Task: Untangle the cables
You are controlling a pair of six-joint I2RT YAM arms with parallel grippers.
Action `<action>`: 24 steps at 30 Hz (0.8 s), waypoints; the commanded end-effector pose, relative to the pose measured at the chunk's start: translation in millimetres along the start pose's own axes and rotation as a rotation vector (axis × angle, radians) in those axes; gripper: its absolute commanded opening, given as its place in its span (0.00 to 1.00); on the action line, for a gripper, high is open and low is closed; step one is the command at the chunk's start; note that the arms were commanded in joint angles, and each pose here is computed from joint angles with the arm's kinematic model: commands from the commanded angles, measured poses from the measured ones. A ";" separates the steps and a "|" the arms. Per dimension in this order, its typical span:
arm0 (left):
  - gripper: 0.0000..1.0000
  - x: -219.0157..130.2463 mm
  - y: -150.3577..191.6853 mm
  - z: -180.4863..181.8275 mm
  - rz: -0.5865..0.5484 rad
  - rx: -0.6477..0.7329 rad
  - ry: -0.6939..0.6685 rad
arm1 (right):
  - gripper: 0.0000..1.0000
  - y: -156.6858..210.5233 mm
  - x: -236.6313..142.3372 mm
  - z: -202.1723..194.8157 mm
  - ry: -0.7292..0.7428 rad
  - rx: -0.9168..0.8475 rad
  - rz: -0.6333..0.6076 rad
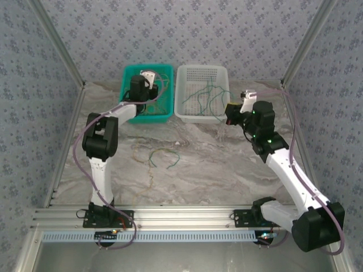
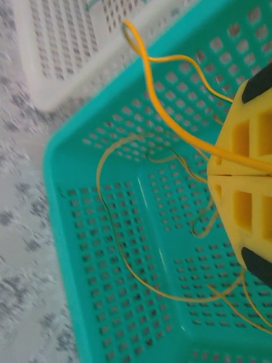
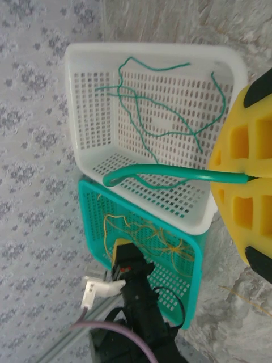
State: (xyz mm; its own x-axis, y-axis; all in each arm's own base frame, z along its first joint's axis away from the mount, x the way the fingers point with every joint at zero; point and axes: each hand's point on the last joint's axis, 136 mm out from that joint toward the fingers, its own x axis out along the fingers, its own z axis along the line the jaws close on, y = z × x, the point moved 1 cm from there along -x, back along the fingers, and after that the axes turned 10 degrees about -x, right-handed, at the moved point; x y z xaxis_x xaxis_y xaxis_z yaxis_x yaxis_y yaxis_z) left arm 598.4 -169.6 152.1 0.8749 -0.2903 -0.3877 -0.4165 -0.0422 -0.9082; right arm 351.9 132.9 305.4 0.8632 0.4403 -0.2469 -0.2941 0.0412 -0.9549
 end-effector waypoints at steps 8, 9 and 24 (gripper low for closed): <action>0.75 -84.6 -114.3 -20.3 -0.230 -0.073 -0.011 | 0.00 -28.8 50.0 5.0 -0.035 -0.025 0.033; 0.76 -102.1 -127.7 -23.5 -0.258 -0.071 -0.031 | 0.00 -29.5 57.3 1.1 -0.020 -0.018 0.044; 0.75 -279.4 -46.4 -106.3 -0.319 -0.089 0.164 | 0.00 -9.6 170.8 -11.1 -0.186 0.222 0.214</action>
State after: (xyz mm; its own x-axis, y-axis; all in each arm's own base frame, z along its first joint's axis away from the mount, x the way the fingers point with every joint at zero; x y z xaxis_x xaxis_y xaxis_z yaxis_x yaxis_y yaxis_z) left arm 362.2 -183.2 351.9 0.9247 -0.3808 -0.0028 -0.0989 -0.2331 -0.9674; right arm 500.4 188.5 280.5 0.7441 0.5555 -0.3712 -0.4869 0.0705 -0.8706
